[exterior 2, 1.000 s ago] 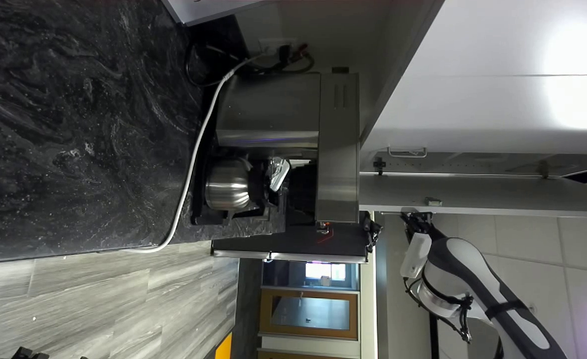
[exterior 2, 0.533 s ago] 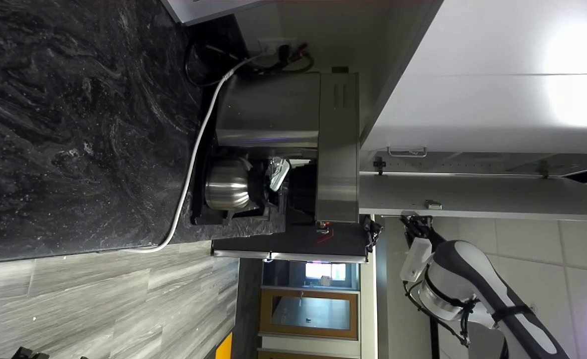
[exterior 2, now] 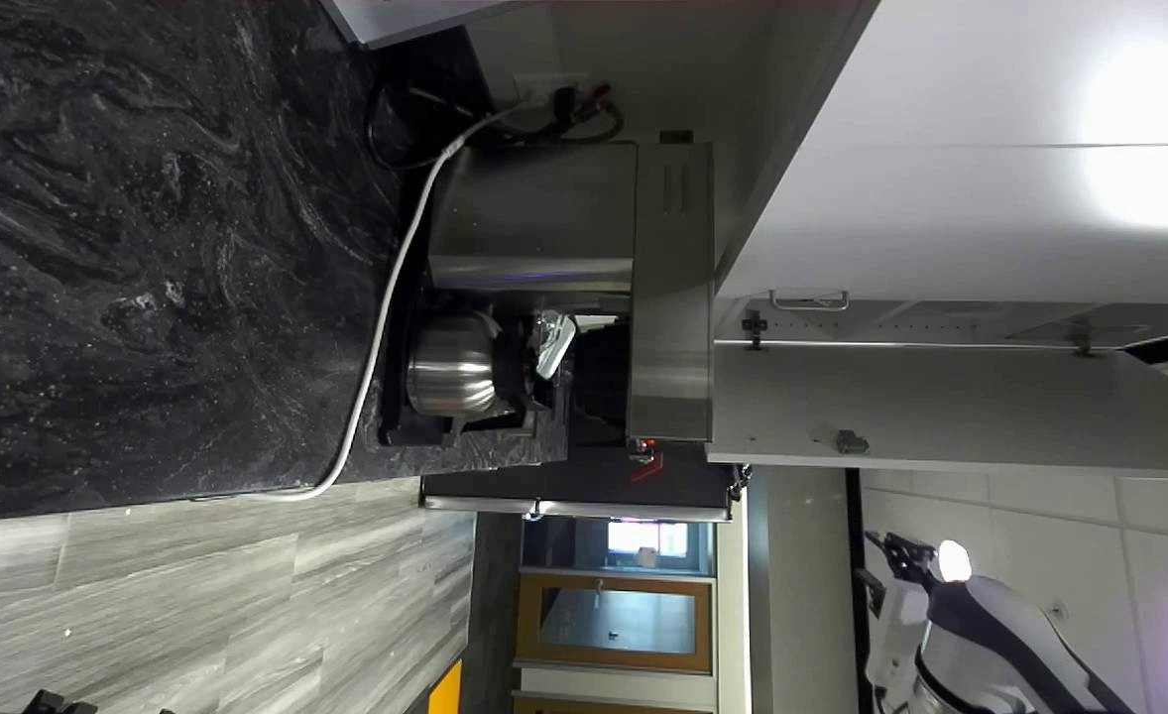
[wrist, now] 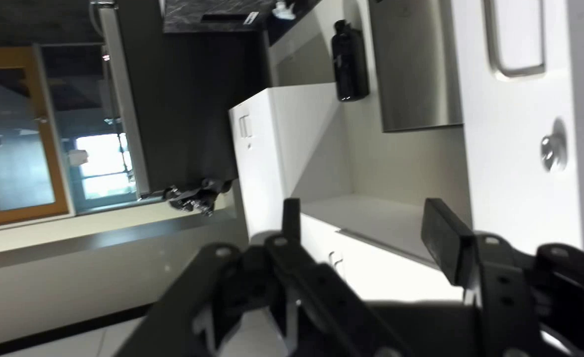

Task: Open the first top kitchen cabinet on the right

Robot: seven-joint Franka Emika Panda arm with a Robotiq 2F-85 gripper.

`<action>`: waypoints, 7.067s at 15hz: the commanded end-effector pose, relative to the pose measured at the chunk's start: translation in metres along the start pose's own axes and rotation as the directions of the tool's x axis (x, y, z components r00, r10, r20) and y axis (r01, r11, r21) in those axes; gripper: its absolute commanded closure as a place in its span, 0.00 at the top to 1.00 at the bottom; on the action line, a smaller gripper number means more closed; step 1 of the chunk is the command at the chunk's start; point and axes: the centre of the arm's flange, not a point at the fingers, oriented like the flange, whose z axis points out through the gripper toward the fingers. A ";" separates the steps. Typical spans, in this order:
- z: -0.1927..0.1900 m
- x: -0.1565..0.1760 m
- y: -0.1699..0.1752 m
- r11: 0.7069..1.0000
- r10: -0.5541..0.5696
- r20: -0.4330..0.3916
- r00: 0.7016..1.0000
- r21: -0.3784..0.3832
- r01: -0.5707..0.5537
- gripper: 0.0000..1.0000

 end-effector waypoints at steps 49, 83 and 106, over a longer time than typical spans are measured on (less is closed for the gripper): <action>0.030 -0.052 -0.179 0.951 -0.310 0.016 0.951 -0.003 0.310 0.10; 0.121 -0.026 -0.057 0.954 -0.047 -0.137 0.989 -0.301 0.003 0.00; -0.017 0.006 0.008 0.985 0.112 0.282 0.953 0.098 -0.144 0.72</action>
